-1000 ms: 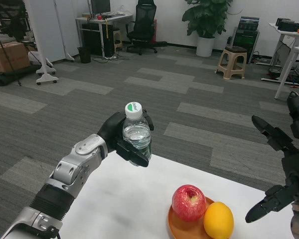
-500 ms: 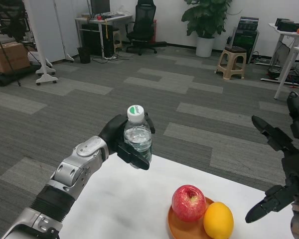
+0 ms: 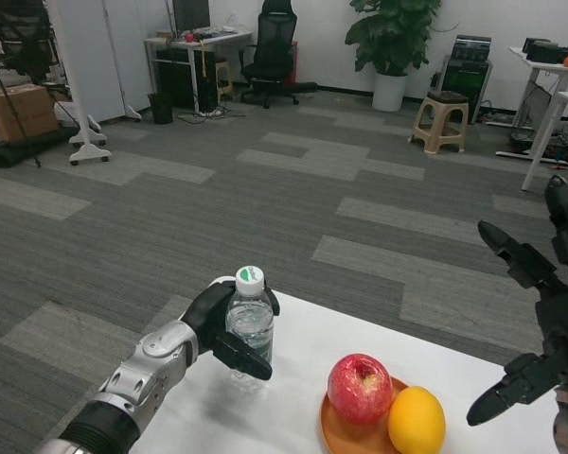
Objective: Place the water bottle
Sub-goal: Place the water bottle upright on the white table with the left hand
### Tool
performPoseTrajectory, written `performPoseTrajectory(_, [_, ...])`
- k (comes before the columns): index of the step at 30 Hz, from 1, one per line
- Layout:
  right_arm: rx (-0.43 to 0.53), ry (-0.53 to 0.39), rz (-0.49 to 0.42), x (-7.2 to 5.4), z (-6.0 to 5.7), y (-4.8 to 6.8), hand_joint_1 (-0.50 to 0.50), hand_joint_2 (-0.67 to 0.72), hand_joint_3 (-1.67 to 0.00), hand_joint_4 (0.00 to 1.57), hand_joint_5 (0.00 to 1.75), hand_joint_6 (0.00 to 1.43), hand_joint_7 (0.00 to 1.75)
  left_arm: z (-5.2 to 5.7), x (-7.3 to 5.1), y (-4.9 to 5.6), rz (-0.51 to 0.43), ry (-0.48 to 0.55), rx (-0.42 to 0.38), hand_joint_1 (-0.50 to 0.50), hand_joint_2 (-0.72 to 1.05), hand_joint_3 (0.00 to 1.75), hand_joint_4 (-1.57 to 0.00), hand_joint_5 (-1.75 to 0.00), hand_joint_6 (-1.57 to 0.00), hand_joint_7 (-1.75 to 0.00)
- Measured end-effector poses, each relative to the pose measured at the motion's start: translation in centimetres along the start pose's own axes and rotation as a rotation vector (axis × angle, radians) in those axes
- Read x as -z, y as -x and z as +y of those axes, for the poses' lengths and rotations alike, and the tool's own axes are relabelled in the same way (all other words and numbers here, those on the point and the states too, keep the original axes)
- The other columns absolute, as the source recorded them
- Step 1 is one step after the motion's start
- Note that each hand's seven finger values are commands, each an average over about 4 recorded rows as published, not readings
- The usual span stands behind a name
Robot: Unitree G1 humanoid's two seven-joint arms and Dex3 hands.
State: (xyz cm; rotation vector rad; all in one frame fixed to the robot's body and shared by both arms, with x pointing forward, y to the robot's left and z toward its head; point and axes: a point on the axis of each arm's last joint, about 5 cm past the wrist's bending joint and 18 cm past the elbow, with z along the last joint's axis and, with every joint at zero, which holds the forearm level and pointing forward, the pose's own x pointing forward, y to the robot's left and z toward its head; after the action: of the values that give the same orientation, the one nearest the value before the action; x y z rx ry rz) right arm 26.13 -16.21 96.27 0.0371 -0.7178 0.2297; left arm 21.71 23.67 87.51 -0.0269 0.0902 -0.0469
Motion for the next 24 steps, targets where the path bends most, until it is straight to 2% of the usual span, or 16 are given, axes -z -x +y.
performPoseTrajectory(6, [0.001, -0.001, 0.0, 0.0, 0.0, 0.0, -0.01, 0.72, 0.0, 0.66, 0.0, 0.0, 0.0, 0.2, 2.0, 0.4, -0.038, 0.018, -0.023, 0.5, 0.96, 0.09, -0.97, -1.75, -1.18, -1.4])
performPoseTrajectory(11, [0.001, -0.001, 0.0, 0.0, 0.0, 0.0, -0.03, 0.72, 0.0, 0.66, 0.0, 0.0, 0.0, 0.0, 2.8, 0.3, -0.107, 0.024, -0.03, 0.5, 1.0, 0.09, -0.97, -1.75, -1.2, -1.4])
performPoseTrajectory(15, [0.001, -0.002, 0.0, 0.0, 0.0, 0.0, -0.01, 0.72, 0.0, 0.66, 0.0, 0.0, 0.0, -0.2, 3.2, 0.3, -0.147, 0.023, -0.037, 0.5, 0.98, 0.09, -0.94, -1.75, -1.2, -1.43])
performPoseTrajectory(18, [0.001, -0.002, 0.0, 0.0, 0.0, 0.0, -0.01, 0.72, 0.0, 0.66, 0.0, 0.0, 0.0, -0.3, 3.4, 0.2, -0.159, 0.019, -0.035, 0.5, 1.05, 0.09, -0.89, -1.75, -1.18, -1.47])
performPoseTrajectory(24, [0.001, -0.002, 0.0, 0.0, 0.0, 0.0, -0.01, 0.72, 0.0, 0.66, 0.0, 0.0, 0.0, -0.4, 3.4, 0.0, -0.157, 0.017, -0.027, 0.5, 1.05, 0.09, -0.73, -1.75, -1.12, -1.55])
